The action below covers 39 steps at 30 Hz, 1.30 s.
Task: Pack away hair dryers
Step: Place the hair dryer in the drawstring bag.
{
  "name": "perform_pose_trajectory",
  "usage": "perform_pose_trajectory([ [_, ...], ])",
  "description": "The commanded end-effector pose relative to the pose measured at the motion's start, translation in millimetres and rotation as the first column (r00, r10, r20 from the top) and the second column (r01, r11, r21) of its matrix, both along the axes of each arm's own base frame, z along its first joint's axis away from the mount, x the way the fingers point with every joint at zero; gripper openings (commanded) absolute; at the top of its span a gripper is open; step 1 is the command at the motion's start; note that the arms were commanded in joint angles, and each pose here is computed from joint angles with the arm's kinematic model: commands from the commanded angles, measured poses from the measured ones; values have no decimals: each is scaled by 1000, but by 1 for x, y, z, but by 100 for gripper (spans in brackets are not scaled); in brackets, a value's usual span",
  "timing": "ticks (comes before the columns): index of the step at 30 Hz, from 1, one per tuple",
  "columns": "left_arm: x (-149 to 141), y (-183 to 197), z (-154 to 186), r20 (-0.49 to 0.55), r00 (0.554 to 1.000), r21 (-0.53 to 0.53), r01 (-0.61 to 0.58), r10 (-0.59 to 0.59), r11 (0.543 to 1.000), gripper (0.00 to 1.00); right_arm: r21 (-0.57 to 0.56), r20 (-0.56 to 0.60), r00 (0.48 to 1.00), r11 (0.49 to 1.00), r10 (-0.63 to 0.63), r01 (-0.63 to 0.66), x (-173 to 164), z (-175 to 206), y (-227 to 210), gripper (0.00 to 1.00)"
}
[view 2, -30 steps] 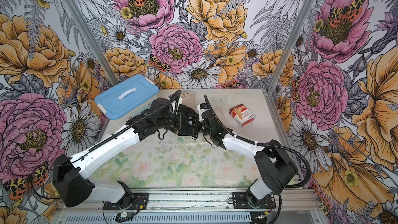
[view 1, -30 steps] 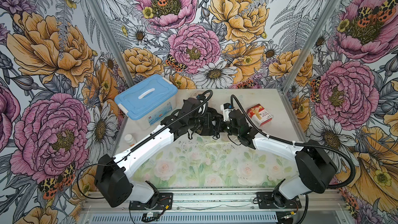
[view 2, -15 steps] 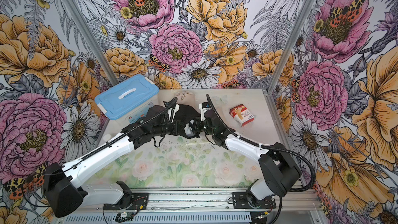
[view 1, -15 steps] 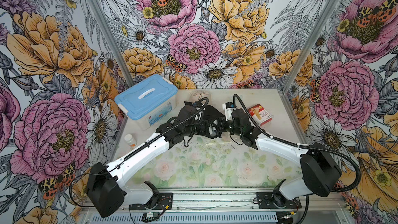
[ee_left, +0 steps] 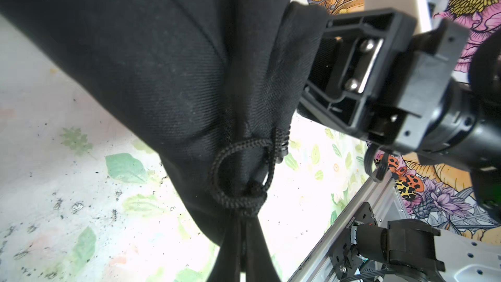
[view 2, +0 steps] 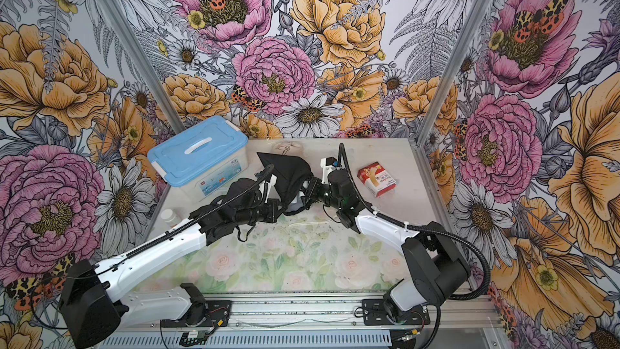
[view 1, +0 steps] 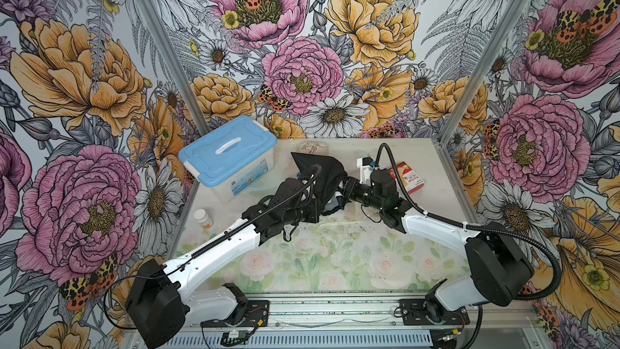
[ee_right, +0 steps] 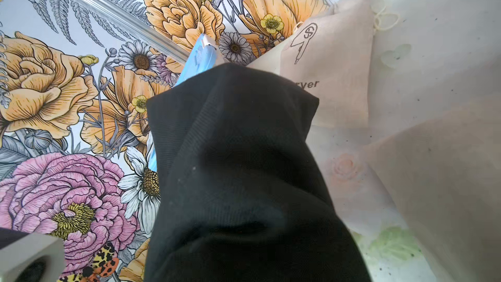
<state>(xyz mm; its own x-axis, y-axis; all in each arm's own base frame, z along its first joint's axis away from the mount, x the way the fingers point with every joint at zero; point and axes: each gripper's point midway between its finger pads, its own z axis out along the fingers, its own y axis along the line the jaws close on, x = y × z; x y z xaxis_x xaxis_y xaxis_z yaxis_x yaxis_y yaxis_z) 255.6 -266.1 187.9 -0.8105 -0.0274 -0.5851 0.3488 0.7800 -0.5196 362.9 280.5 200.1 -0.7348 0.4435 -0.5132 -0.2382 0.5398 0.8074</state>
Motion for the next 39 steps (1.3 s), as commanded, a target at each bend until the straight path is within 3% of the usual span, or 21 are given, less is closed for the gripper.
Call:
perform_pose_trajectory([
  [1,-9,0,-8,-20,1000,-4,3,-3,1000,0,183,107,993,982,-55,35,17,52,-3,6],
  [5,-11,-1,-15,-32,999,-8,0,0,1000,0,230,84,994,972,-64,43,20,52,-3,6],
  [10,-11,-6,4,-1,1000,-45,9,-9,999,0,193,67,996,980,-61,47,23,37,4,7],
  [22,18,-24,78,132,991,-91,25,-13,996,0,-137,68,998,990,-13,23,25,1,25,14],
  [26,37,-32,99,171,985,-101,32,-14,994,0,-196,51,999,981,6,4,25,-7,26,21],
  [35,88,-10,108,162,983,-103,-69,85,992,0,-241,97,993,970,70,-45,14,18,26,54],
  [39,107,3,101,132,981,-102,-129,142,986,0,-258,119,989,965,84,-51,3,28,19,58],
])
